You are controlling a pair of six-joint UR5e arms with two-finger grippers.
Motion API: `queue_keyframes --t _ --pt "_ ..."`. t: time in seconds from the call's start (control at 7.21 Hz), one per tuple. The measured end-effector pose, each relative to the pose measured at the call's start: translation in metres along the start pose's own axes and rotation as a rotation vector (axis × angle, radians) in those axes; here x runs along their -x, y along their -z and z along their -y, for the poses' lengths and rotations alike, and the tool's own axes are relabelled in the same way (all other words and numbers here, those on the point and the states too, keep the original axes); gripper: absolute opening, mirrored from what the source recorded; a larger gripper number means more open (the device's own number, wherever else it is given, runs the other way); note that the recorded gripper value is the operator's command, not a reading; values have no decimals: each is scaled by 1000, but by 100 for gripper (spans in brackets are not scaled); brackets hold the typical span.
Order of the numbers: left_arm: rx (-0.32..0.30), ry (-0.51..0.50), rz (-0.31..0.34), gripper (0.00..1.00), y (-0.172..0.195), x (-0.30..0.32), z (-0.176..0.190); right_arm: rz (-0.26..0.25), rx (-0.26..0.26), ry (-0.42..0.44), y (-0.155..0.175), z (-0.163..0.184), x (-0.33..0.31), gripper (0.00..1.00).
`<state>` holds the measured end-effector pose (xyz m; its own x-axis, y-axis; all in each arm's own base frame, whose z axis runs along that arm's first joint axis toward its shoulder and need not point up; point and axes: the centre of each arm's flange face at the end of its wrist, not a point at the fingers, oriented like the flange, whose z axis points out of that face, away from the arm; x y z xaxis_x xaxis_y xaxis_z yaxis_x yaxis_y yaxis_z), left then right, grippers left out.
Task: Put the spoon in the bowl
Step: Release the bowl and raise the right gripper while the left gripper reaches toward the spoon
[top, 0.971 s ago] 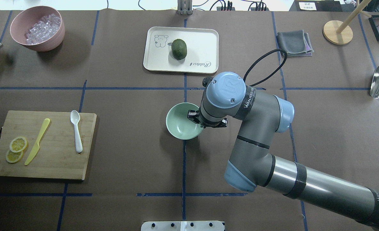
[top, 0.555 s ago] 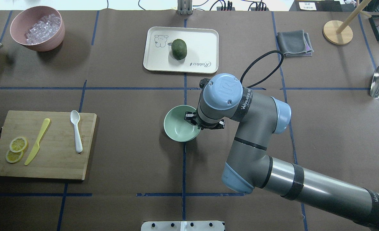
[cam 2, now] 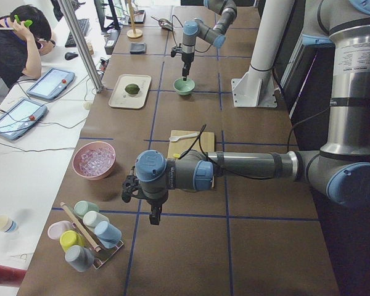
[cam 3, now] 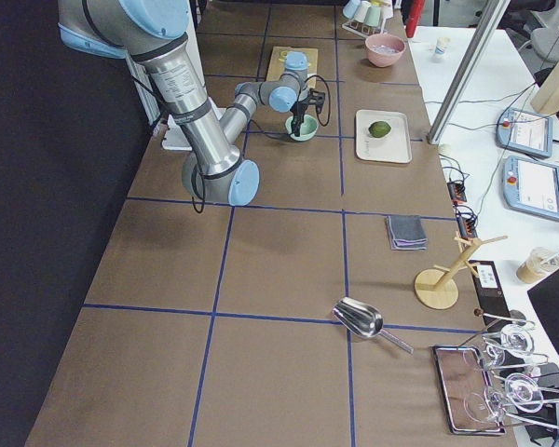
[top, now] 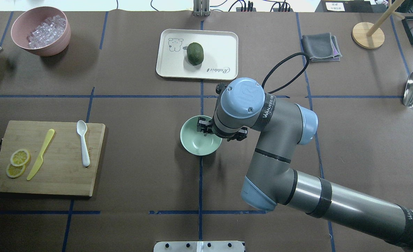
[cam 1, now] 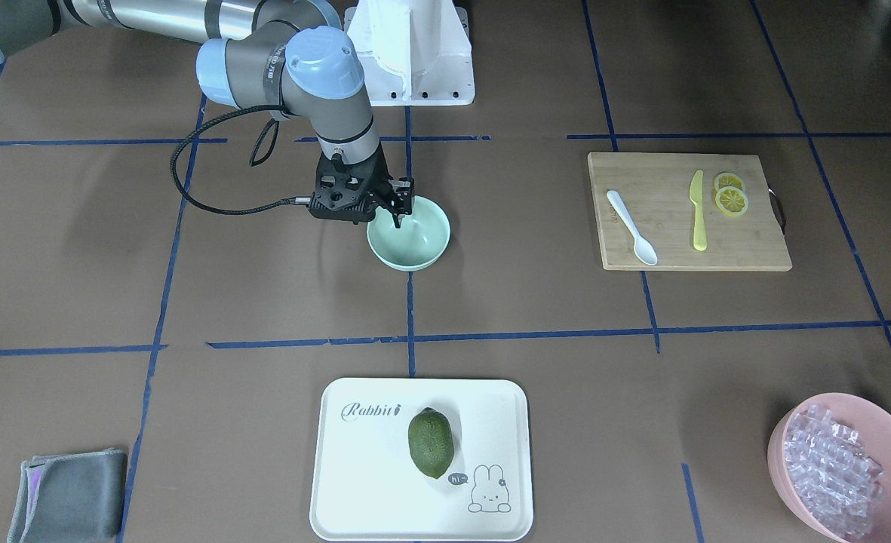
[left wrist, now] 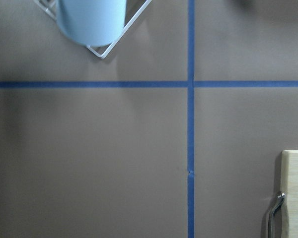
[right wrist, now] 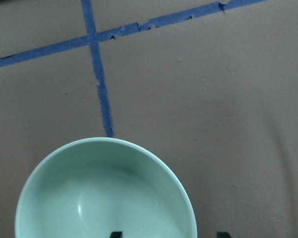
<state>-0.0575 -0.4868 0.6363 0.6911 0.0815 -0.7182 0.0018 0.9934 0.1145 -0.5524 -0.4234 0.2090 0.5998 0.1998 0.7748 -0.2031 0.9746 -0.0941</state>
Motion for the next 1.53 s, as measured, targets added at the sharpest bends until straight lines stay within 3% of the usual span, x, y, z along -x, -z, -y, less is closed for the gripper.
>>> queue_keyframes --t 0.14,0.42,0.55,0.83,1.25,1.53 --pt "-22 -3 -10 100 -3 -44 11 -7 -11 -9 6 9 -4 100" --pt "-24 93 -57 100 -3 -160 14 -64 -29 -3 13 34 -22 100" --pt "-17 143 -68 100 -5 -209 8 -96 -36 41 20 49 -39 100" --pt "-19 196 -16 100 -38 -300 -9 -130 -22 161 60 94 -100 100" --pt "-77 232 16 100 -102 -420 -35 -94 24 239 129 165 -214 100" --pt "-88 233 31 99 -134 -446 -45 -87 30 282 160 191 -293 100"
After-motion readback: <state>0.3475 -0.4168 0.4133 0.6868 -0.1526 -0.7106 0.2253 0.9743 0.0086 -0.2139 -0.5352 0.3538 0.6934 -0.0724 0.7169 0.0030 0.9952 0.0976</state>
